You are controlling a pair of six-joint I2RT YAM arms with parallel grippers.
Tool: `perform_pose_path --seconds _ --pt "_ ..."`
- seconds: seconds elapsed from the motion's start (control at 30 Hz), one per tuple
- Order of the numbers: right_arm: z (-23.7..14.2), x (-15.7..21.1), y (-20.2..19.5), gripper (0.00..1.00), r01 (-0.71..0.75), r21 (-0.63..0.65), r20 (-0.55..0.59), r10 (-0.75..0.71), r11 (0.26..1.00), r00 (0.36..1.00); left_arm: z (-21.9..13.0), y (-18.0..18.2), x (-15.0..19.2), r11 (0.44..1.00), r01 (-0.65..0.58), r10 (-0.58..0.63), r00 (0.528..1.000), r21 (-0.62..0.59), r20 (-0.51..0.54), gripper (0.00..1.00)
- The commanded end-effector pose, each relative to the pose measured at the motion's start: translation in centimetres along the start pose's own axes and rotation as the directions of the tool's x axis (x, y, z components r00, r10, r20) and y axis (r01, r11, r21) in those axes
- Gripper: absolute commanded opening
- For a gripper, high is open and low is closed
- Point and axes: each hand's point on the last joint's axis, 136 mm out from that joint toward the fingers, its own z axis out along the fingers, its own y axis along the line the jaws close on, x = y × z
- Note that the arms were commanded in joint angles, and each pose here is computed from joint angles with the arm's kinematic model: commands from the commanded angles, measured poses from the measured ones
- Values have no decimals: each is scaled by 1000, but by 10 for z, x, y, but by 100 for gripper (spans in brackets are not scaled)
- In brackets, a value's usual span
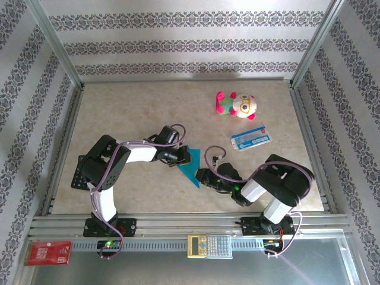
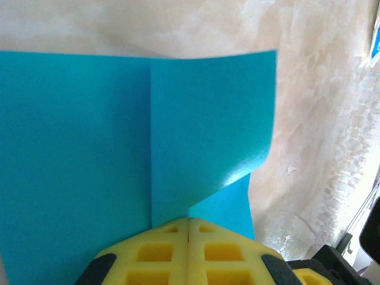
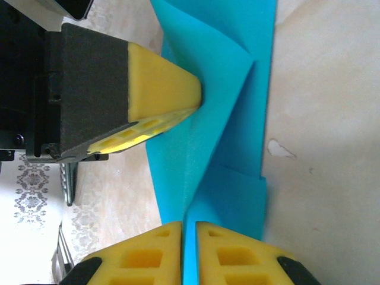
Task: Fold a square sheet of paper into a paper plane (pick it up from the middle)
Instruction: Fourth fold the wing at the center of the table.
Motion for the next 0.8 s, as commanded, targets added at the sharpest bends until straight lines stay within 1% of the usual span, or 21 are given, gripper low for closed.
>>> perform_pose_path --seconds 0.0,0.17,0.23,0.3,0.37,0.47,0.57,0.67,0.77 --pt "-15 12 -39 17 4 151 -46 3 989 999 4 25 11 994 7 -9 1000 -110 -24 7" --pt "-30 -2 -28 18 46 164 -24 -43 985 999 2 24 11 994 3 -5 1000 -108 -22 7" --pt "-36 -7 -17 18 104 178 -31 -100 978 994 2 22 10 995 2 -5 1000 -104 -22 7" --pt "-38 -14 3 17 166 169 -32 -163 972 986 1 21 11 995 3 -5 1000 -101 -21 7" --pt "-37 -19 14 17 196 162 -38 -192 967 981 1 21 11 995 2 -4 1000 -100 -20 7" --pt "-27 -22 33 16 236 134 -69 -228 963 971 0 20 10 995 0 -2 1000 -97 -17 7" --pt "-13 -20 39 16 249 128 -105 -236 960 966 0 18 9 996 -1 0 1000 -93 -16 9" --pt "-1 -16 39 15 254 124 -145 -236 959 961 0 17 8 996 -1 -1 1000 -90 -17 9" --pt "5 -9 31 15 251 139 -179 -225 958 958 0 15 7 996 -2 1 1000 -88 -17 11"
